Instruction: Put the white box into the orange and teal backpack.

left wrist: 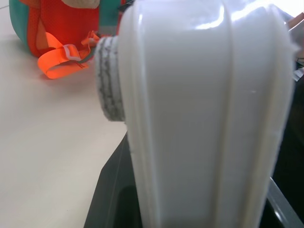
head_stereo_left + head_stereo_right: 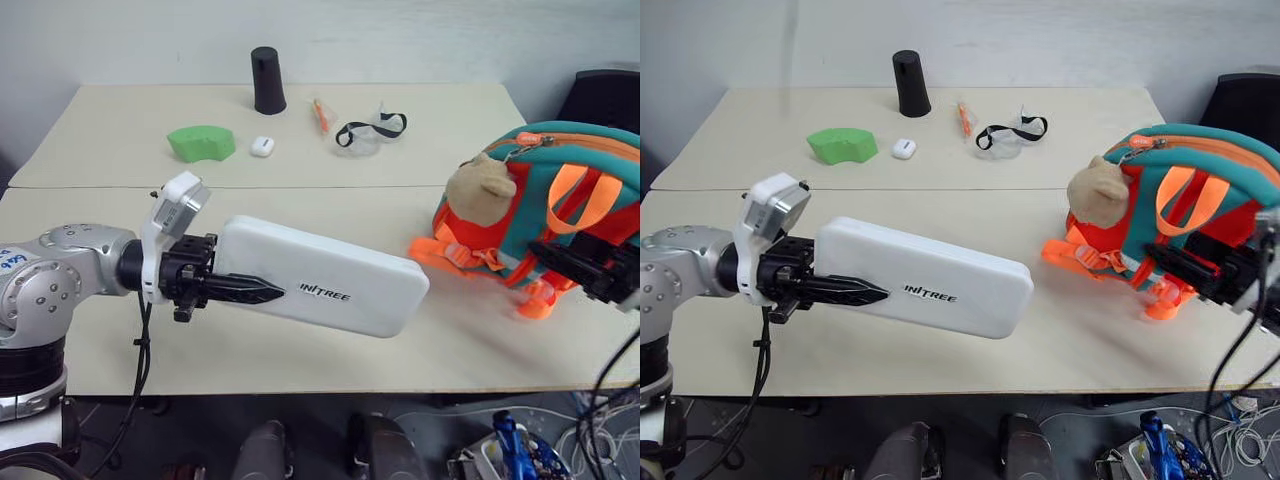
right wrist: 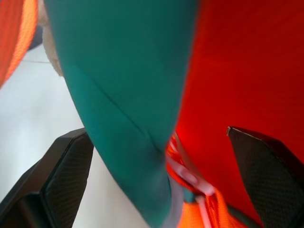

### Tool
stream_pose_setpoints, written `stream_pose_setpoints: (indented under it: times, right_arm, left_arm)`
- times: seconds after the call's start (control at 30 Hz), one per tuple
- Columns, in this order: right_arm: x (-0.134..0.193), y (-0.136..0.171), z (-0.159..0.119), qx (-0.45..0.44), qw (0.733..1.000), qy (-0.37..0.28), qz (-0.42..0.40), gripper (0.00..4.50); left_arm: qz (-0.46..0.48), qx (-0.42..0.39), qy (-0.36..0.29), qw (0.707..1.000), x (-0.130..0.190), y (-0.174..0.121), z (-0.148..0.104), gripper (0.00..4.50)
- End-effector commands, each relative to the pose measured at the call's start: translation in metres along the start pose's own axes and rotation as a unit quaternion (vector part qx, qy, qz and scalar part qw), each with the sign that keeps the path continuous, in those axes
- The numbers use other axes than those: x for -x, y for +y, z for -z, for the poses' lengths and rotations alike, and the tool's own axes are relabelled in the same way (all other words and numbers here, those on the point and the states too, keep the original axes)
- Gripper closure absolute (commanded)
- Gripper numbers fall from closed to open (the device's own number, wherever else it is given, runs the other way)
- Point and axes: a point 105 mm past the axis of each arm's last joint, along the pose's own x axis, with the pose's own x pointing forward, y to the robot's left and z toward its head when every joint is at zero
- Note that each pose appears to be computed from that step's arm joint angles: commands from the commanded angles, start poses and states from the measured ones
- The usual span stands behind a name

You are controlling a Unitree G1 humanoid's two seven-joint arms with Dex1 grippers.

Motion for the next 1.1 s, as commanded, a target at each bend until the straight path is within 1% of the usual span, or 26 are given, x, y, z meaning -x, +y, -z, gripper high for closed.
stream_pose_setpoints:
  times: [0.03,0.13,0.23,0.33,0.5,0.6,0.63,0.73,0.87,1.0,1.1]
  right_arm:
    - [-0.023,-0.001,0.0,0.012,1.0,-0.007,-0.004,0.05]
    - [-0.041,0.005,-0.004,0.015,0.999,-0.023,-0.02,0.05]
    - [-0.047,0.013,-0.009,0.017,0.998,-0.035,-0.042,0.63]
    - [-0.047,0.03,-0.017,0.022,0.996,-0.039,-0.083,1.64]
    - [-0.045,0.048,-0.023,0.024,0.991,-0.038,-0.124,3.35]
    - [-0.045,0.071,-0.023,0.028,0.983,-0.021,-0.179,4.34]
    - [-0.044,0.079,-0.023,0.028,0.98,-0.016,-0.198,4.49]
    - [-0.04,0.11,-0.018,0.022,0.961,0.01,-0.276,4.49]
    - [-0.021,0.151,-0.002,0.019,0.919,0.074,-0.387,4.49]
    - [-0.003,0.172,-0.005,0.002,0.883,0.096,-0.458,4.49]
    - [0.009,0.182,-0.01,-0.011,0.862,0.109,-0.494,4.49]
  left_arm:
    - [0.007,-0.035,-0.01,0.999,0.0,-0.003,-0.013,3.18]
    - [0.007,-0.037,-0.012,0.999,0.0,-0.001,-0.016,3.18]
    - [0.004,-0.038,-0.015,0.999,0.001,0.0,-0.016,3.18]
    - [-0.007,-0.037,-0.019,0.999,0.004,0.003,-0.017,3.18]
    - [-0.03,-0.036,-0.03,0.998,0.011,0.011,-0.019,3.18]
    - [-0.062,-0.036,-0.037,0.997,0.022,0.023,-0.021,3.18]
    - [-0.071,-0.037,-0.039,0.996,0.025,0.027,-0.022,3.18]
    - [-0.106,-0.044,-0.048,0.992,0.036,0.041,-0.027,3.18]
    - [-0.137,-0.059,-0.053,0.987,0.05,0.055,-0.035,3.18]
    - [-0.138,-0.076,-0.052,0.986,0.055,0.056,-0.044,3.18]
    - [-0.136,-0.083,-0.052,0.986,0.056,0.057,-0.046,3.18]
